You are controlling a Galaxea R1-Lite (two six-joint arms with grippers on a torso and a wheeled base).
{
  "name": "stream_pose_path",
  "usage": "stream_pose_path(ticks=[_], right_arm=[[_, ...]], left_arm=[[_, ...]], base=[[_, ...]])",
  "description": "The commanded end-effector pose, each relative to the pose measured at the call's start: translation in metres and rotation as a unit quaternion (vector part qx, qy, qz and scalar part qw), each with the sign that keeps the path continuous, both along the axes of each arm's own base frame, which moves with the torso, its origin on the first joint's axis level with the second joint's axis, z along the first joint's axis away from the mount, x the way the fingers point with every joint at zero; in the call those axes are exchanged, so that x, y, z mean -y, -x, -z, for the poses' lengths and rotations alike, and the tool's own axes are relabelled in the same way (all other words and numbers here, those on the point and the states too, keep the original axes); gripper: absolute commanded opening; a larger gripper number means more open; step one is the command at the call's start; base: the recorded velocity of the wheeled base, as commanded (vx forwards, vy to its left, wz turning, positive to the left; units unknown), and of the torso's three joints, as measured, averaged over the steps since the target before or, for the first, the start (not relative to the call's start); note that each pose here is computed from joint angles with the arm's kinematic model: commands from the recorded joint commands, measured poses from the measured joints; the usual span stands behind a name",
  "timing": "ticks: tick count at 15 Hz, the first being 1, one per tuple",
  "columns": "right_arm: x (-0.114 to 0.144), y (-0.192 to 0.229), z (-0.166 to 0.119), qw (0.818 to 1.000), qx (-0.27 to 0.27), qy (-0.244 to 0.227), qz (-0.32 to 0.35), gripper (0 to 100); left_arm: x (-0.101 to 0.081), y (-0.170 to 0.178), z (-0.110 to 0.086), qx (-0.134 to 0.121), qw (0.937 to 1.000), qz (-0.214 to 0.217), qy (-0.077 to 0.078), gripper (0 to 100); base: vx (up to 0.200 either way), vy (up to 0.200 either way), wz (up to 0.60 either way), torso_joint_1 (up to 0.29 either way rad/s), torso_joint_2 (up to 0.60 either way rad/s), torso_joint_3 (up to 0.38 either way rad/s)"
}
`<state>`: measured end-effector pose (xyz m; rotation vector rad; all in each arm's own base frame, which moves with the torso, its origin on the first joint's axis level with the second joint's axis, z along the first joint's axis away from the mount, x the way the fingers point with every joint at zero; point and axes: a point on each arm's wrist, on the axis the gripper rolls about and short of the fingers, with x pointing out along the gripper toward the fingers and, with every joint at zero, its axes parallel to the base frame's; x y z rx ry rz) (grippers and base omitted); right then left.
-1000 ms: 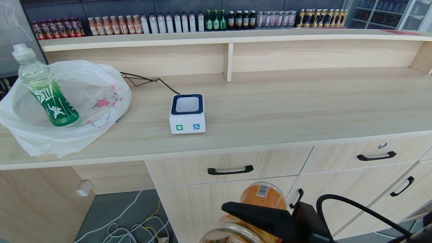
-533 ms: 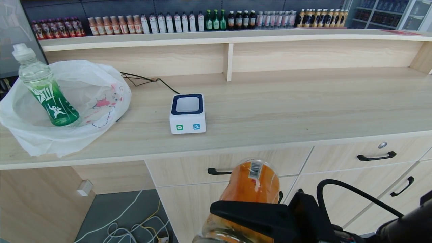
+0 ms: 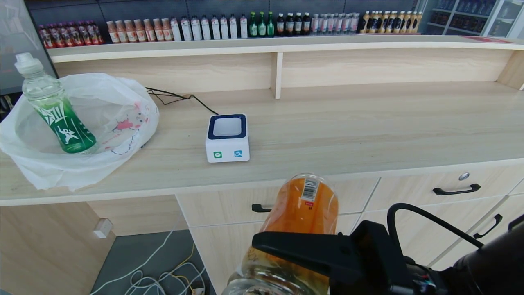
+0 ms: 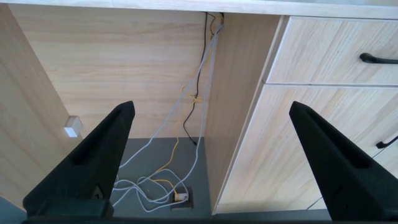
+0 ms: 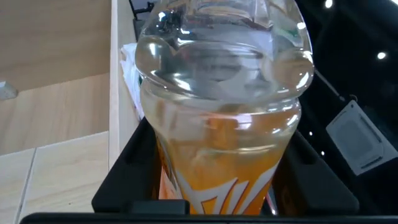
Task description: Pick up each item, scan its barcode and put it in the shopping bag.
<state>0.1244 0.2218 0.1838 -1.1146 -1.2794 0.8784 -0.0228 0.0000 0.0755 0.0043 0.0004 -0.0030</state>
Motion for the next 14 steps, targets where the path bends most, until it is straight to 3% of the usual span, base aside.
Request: stream_pose_path(ticks=[1,7,14], right_arm=[[0.000,0.000,-0.002,1.000,0.012,-0.002,-0.001,0],[0.003,0.002,-0.014,0.995,0.094,-0.015,0.019,0],[0.002,0.002,-0.014,0.995,0.096,-0.015,0.019,0]], left_arm=[[0.000,0.000,0.000,0.000,1.0000,0.000,0.000,100],[0.000,0.000,0.000,0.000,1.0000,0.000,0.000,100],[0.000,0.000,0.000,0.000,1.0000,0.000,0.000,100]], base=[[0.000,0.000,0.00,0.000,0.00,0.000],[0.000,0.000,0.00,0.000,0.00,0.000],[0.000,0.000,0.00,0.000,0.00,0.000]])
